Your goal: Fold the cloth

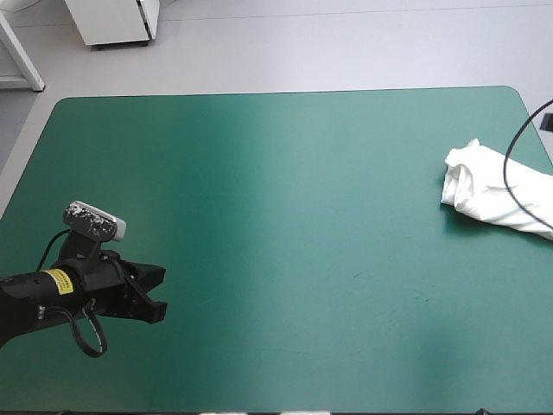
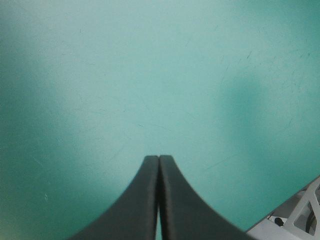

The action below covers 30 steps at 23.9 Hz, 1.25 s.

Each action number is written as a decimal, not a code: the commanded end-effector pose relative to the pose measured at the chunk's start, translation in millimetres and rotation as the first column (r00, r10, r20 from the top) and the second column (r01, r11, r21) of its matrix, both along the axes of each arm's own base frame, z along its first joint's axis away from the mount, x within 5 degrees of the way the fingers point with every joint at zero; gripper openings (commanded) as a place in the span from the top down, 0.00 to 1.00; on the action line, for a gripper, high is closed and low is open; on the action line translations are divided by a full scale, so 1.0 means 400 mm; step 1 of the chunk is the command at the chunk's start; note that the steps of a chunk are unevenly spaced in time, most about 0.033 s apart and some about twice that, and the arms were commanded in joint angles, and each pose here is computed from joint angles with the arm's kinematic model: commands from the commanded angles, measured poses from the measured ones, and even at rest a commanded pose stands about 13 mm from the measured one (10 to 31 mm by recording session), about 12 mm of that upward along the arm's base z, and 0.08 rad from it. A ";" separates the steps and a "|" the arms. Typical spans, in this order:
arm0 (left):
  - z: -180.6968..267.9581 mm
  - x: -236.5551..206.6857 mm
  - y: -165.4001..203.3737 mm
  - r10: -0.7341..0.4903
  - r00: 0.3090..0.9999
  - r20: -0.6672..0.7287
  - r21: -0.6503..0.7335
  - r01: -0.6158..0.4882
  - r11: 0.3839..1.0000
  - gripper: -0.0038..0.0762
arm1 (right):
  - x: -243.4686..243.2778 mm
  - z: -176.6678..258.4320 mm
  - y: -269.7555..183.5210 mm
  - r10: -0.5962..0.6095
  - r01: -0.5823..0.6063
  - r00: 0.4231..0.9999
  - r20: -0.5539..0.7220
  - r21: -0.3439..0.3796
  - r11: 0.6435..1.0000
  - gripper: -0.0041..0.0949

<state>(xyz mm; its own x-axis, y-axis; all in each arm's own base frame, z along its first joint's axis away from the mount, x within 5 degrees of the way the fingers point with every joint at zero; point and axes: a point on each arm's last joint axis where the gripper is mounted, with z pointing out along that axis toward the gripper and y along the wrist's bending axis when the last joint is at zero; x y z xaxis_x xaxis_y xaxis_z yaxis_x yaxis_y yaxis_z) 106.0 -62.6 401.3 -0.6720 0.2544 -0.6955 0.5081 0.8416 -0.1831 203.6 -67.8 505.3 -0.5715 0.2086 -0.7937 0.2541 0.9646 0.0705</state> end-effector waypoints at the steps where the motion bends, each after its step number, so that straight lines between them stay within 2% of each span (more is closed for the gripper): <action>1: 0.024 0.003 -0.005 -0.004 0.998 0.059 -0.039 0.007 0.999 0.96 | -0.081 0.029 0.086 0.129 -0.125 0.987 0.091 -0.046 0.991 0.58; 3: 0.024 0.003 -0.005 -0.012 0.998 0.065 -0.033 0.014 0.999 0.96 | -0.128 0.019 0.140 0.240 -0.235 0.965 0.101 -0.060 0.970 0.58; 6: 0.024 0.003 -0.005 -0.026 0.997 0.075 -0.021 0.027 0.999 0.96 | -0.195 0.021 0.177 0.318 -0.311 0.938 0.141 -0.071 0.948 0.58; 9: 0.024 0.003 -0.005 -0.026 0.997 0.075 -0.021 0.027 0.999 0.96 | -0.270 0.003 0.215 0.393 -0.403 0.896 0.205 0.007 0.915 0.58; 11: 0.024 0.003 -0.005 -0.026 0.997 0.075 -0.021 0.027 0.999 0.96 | -0.303 -0.028 0.228 0.426 -0.441 0.880 0.209 0.031 0.897 0.60; 14: 0.024 0.003 -0.005 -0.026 0.997 0.075 -0.021 0.027 0.999 0.96 | -0.349 -0.094 0.251 0.481 -0.508 0.851 0.211 0.091 0.857 0.72; 17: 0.024 0.003 -0.005 -0.026 0.997 0.075 -0.021 0.027 0.999 0.96 | -0.383 -0.137 0.267 0.529 -0.560 0.818 0.224 0.105 0.822 0.82; 19: 0.023 0.003 -0.005 -0.026 0.997 0.073 -0.020 0.028 0.999 0.96 | -0.412 -0.176 0.282 0.576 -0.612 0.781 0.241 0.112 0.783 0.98; 20: 0.023 0.002 -0.005 -0.028 0.997 0.070 -0.018 0.029 0.999 0.96 | -0.423 -0.186 0.286 0.583 -0.622 0.773 0.250 0.117 0.774 0.97; 25: 0.014 -0.007 -0.004 -0.045 0.999 0.022 0.003 0.045 0.999 0.96 | -0.454 -0.218 0.292 0.590 -0.634 0.762 0.265 0.122 0.764 0.97; 30: 0.024 -0.043 0.008 -0.064 0.996 0.057 0.008 0.063 0.998 0.96 | -0.455 -0.241 0.289 0.631 -0.656 0.740 0.232 0.043 0.753 0.97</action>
<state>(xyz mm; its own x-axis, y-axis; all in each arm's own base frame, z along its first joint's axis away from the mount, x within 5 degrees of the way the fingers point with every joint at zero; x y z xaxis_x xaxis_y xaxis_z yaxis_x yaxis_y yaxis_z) 98.3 -60.7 398.9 -0.6722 0.3224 -0.6665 0.5481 0.8218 -0.1553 18.0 47.2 405.7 -0.4806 -0.0342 -0.8763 -0.4275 0.8816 0.2001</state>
